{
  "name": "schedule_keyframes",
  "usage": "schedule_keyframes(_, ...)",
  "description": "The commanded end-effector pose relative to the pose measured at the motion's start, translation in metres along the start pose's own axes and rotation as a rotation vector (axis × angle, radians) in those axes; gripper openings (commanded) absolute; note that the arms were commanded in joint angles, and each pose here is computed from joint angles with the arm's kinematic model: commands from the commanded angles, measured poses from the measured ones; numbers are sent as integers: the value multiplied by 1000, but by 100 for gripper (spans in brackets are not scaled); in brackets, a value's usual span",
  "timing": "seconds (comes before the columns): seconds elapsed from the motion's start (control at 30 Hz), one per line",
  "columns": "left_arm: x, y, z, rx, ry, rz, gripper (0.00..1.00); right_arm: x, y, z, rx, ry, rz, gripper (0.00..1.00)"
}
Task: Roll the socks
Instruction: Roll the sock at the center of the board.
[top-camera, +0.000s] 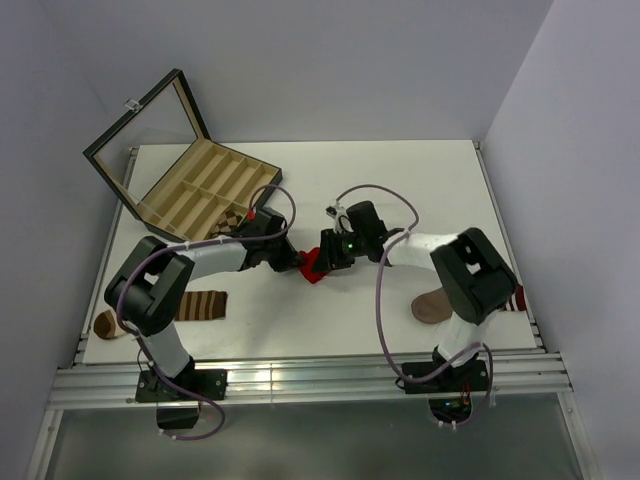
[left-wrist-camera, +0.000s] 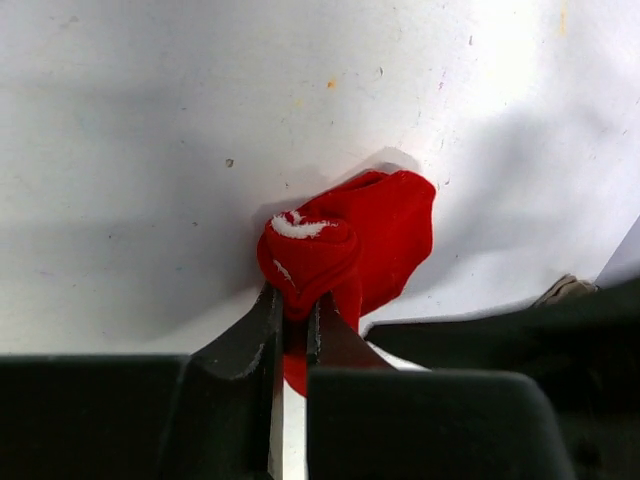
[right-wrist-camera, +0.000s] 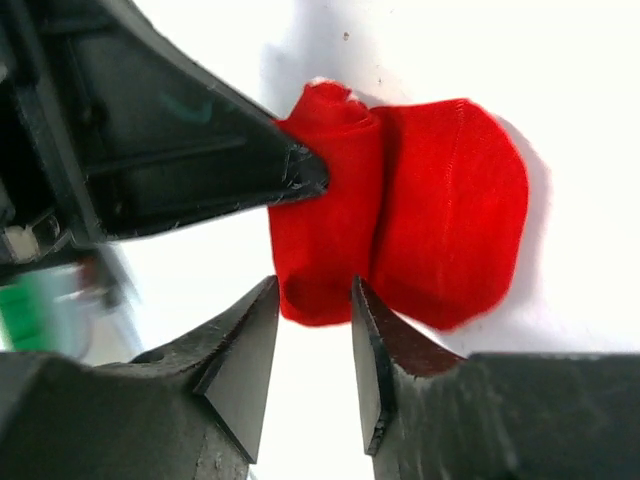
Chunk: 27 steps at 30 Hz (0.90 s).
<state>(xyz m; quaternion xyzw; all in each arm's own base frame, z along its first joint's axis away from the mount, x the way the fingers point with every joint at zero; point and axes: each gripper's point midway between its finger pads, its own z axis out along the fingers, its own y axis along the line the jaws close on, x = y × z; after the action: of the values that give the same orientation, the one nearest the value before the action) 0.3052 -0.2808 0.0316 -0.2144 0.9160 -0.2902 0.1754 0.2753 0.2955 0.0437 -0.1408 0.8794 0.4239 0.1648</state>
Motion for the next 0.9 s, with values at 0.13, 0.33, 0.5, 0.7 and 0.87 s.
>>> schedule_keyframes(0.13, 16, 44, 6, -182, 73, 83, 0, -24, 0, -33, 389, -267, -368, 45)
schedule_keyframes(0.33, 14, 38, 5, -181, 78, 104, 0, -25, 13, -32, 507, -327, -516, 47)
schedule_keyframes(0.5, 15, 39, 6, -185, 87, 106, 0, -18, 24, -16, 532, -312, -624, 51)
schedule_keyframes(0.7, 15, 36, 7, -176, 93, 107, 0, -9, 29, 3, 539, -278, -690, 52)
schedule_keyframes(0.87, 16, 35, 8, -167, 98, 105, 0, -2, 25, 18, 563, -247, -735, 53)
